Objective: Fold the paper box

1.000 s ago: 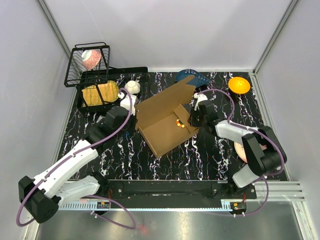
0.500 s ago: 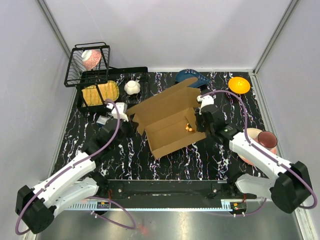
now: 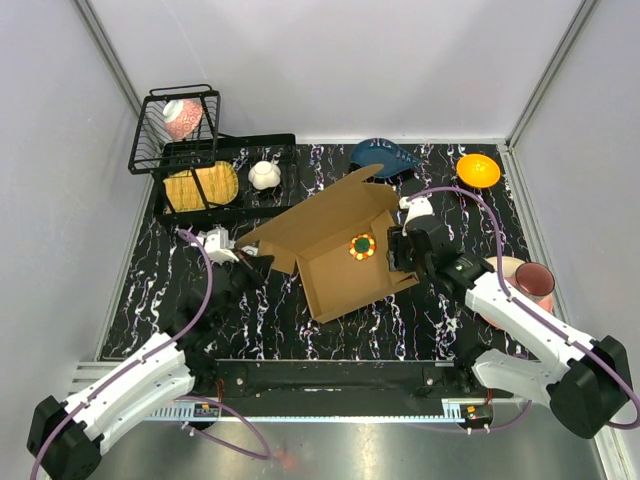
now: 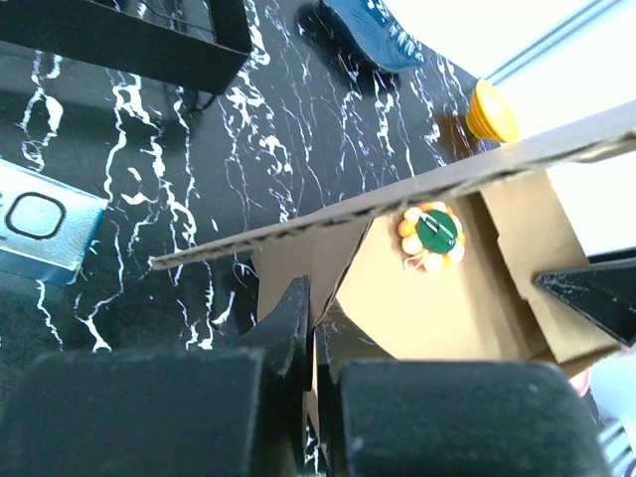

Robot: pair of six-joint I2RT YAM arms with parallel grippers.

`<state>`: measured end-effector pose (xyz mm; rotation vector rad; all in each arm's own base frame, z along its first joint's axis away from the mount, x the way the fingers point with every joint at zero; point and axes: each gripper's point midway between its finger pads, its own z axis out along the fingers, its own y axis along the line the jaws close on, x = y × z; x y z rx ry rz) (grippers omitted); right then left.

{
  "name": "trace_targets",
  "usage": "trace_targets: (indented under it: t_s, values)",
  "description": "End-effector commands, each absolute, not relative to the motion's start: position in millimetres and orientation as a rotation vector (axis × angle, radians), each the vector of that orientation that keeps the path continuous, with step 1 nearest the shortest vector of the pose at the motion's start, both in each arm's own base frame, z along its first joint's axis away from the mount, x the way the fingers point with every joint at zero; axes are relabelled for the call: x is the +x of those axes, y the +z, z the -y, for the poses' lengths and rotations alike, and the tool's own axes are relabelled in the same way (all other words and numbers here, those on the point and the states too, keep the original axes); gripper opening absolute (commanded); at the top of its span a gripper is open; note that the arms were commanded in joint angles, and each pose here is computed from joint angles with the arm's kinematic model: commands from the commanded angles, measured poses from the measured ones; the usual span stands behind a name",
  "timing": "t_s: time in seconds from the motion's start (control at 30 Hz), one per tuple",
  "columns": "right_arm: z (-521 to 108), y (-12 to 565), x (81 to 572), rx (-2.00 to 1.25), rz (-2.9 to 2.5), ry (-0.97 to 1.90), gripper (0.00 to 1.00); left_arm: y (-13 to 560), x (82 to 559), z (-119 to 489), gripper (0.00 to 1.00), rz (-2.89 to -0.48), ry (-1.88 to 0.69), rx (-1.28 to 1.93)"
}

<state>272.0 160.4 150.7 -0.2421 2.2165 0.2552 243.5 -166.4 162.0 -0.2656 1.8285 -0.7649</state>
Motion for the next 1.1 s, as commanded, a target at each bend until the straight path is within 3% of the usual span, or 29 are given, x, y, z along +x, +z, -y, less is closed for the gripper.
trace_targets:
  t_s: [0.0, 0.3, 0.4, 0.43, 0.57, 0.73, 0.77, 0.87, 1.0, 1.07]
  values:
    - [-167.6, 136.9, 265.2, -0.233, -2.278, 0.283, 0.53, 129.5, 235.7, 152.0, 0.01, -1.930, -0.665, -0.304]
    - [-170.7, 115.8, 259.9, -0.156, -2.298, 0.325, 0.40, 154.9, 246.3, 146.4, 0.00, -1.958, -0.508, -0.174]
    - [-167.3, 111.3, 264.9, -0.165, -2.318, 0.228, 0.31, 151.5, 247.8, 149.1, 0.00, -1.964, -0.522, -0.196]
    - [-165.3, 110.7, 266.9, -0.160, -2.321, 0.197, 0.21, 143.6, 246.1, 149.4, 0.00, -1.975, -0.529, -0.205]
    - [-154.8, 101.9, 273.8, -0.139, -2.364, 0.044, 0.00, 146.5, 245.2, 156.4, 0.00, -1.944, -0.607, -0.232]
    - [-153.6, 90.4, 273.5, -0.143, -2.416, -0.034, 0.00, 157.3, 248.0, 154.0, 0.00, -1.937, -0.568, -0.196]
    - [-156.1, 91.2, 273.9, -0.129, -2.413, -0.017, 0.04, 156.9, 248.2, 154.4, 0.00, -1.943, -0.560, -0.181]
    - [-165.6, 89.0, 274.7, -0.115, -2.405, 0.052, 0.36, 157.0, 248.4, 153.6, 0.00, -1.956, -0.540, -0.166]
    - [-171.6, 78.5, 277.1, -0.096, -2.417, 0.074, 0.54, 154.0, 247.0, 154.3, 0.00, -1.981, -0.525, -0.140]
    - [-173.9, 72.4, 281.5, -0.082, -2.409, 0.073, 0.58, 151.6, 246.1, 154.3, 0.00, -1.997, -0.513, -0.120]
